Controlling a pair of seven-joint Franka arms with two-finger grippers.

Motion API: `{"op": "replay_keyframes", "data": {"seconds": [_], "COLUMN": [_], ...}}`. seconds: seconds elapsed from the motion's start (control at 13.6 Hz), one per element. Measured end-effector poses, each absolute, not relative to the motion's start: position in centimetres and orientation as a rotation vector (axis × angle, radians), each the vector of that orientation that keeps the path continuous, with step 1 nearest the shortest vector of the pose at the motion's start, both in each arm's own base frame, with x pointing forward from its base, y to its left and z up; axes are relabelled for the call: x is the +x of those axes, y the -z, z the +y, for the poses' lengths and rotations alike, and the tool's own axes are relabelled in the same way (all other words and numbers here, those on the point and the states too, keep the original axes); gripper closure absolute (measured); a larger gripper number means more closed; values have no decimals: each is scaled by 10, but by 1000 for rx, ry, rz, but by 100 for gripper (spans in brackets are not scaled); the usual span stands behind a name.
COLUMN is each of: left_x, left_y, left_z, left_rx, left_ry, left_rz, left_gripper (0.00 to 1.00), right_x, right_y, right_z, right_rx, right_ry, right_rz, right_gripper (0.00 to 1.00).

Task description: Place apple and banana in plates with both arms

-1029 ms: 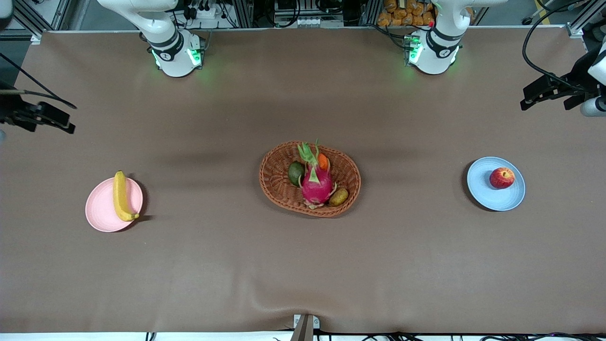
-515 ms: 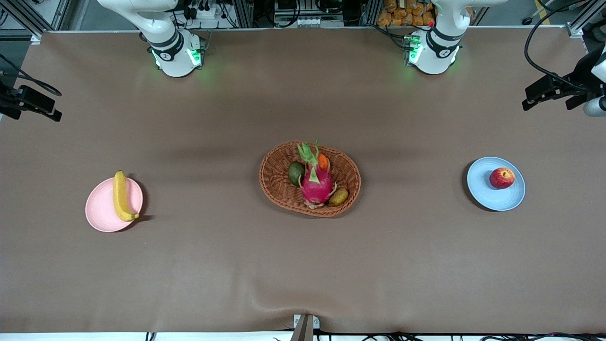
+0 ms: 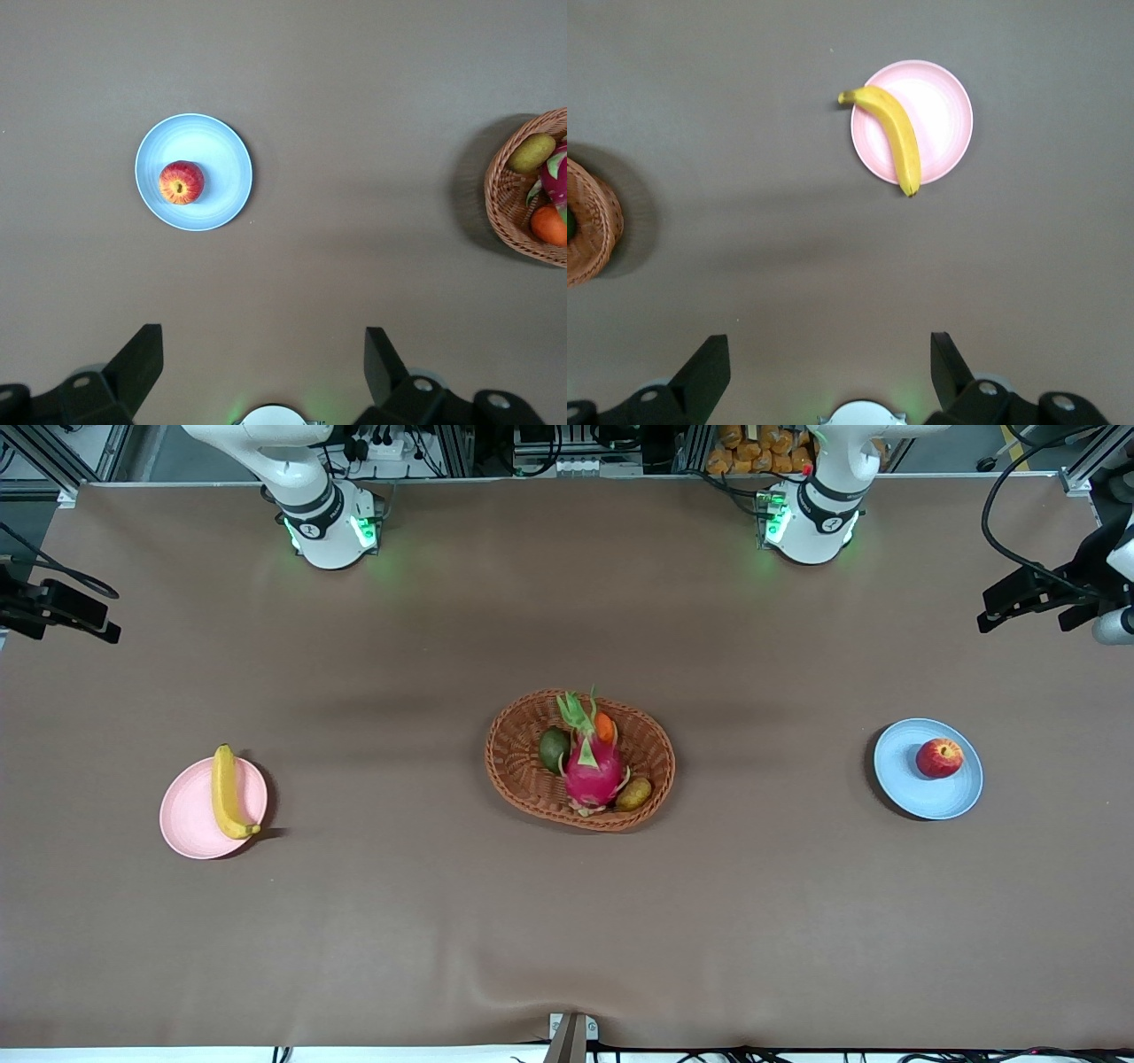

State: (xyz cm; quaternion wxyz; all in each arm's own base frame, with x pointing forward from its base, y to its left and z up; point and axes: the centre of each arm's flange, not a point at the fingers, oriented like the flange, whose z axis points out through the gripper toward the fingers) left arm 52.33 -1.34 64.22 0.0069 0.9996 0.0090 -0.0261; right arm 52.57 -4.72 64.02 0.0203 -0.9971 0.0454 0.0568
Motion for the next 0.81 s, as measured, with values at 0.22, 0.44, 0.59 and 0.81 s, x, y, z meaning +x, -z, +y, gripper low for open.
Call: {"op": "replay_keyframes", "data": {"seconds": [0.22, 0.44, 0.59, 0.81], "left_x": [523, 524, 524, 524], "left_y": [-644, -645, -644, -644], "left_z": [-15, -15, -17, -17], "left_rx": [3127, 3127, 3127, 3127], "left_ry": [76, 73, 74, 75], "left_rz": [22, 22, 18, 18], "left_gripper": [0, 0, 0, 0], "right_x": [525, 525, 525, 523], "right_y": [-644, -647, -648, -655], "right_z": [-50, -49, -49, -48], "right_rx": [-3093, -3094, -3094, -3096], "right_ry": [-170, -164, -160, -139], "right_rz": [148, 144, 144, 144], "right_gripper": [0, 0, 0, 0]}}
